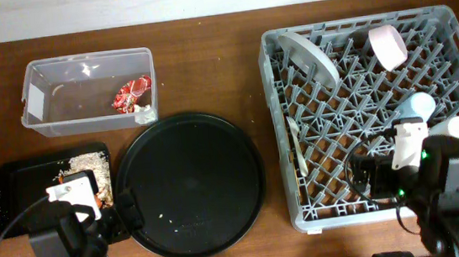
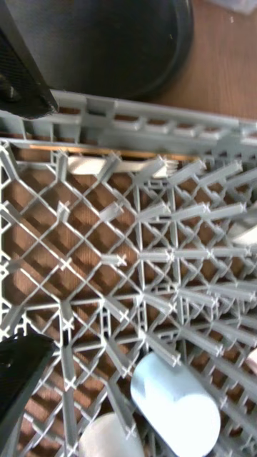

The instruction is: Sort waste into correct bins and load items into the dishwasher rack

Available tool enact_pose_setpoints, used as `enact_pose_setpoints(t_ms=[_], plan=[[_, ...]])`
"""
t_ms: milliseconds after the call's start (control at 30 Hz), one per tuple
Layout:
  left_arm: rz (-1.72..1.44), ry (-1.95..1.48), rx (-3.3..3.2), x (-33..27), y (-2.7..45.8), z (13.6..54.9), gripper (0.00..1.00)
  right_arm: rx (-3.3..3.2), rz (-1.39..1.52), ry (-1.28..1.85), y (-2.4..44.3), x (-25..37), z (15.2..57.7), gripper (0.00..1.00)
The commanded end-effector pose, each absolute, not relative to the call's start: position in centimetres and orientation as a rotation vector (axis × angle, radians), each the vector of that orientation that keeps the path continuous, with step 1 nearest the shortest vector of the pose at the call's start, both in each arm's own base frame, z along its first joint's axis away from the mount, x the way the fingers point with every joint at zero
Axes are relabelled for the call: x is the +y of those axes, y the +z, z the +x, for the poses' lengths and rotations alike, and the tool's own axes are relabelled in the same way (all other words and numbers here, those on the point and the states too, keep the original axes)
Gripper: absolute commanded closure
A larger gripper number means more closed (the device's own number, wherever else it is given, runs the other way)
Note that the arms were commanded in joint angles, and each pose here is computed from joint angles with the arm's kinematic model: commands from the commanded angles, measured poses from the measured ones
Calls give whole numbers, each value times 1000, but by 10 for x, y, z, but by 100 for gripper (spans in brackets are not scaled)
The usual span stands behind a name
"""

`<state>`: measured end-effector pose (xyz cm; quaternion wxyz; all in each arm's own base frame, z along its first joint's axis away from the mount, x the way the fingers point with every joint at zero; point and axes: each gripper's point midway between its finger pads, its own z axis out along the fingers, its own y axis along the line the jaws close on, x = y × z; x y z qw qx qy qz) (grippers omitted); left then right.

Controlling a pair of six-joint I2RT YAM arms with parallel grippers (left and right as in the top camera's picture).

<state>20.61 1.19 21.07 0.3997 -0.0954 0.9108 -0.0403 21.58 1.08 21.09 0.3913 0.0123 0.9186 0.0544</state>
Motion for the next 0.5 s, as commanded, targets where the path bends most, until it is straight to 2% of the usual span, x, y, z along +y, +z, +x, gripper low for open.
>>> enact_pose_setpoints(t_ms=[0, 300, 467], plan=[[-214, -102, 2309, 11, 208, 206, 1, 2212, -14, 124, 209, 16, 207, 1], [-214, -102, 2309, 11, 208, 206, 1, 1499, -68, 117, 219, 22, 237, 1], [-214, -102, 2309, 11, 208, 206, 1, 1532, 19, 29, 184, 3, 247, 1]])
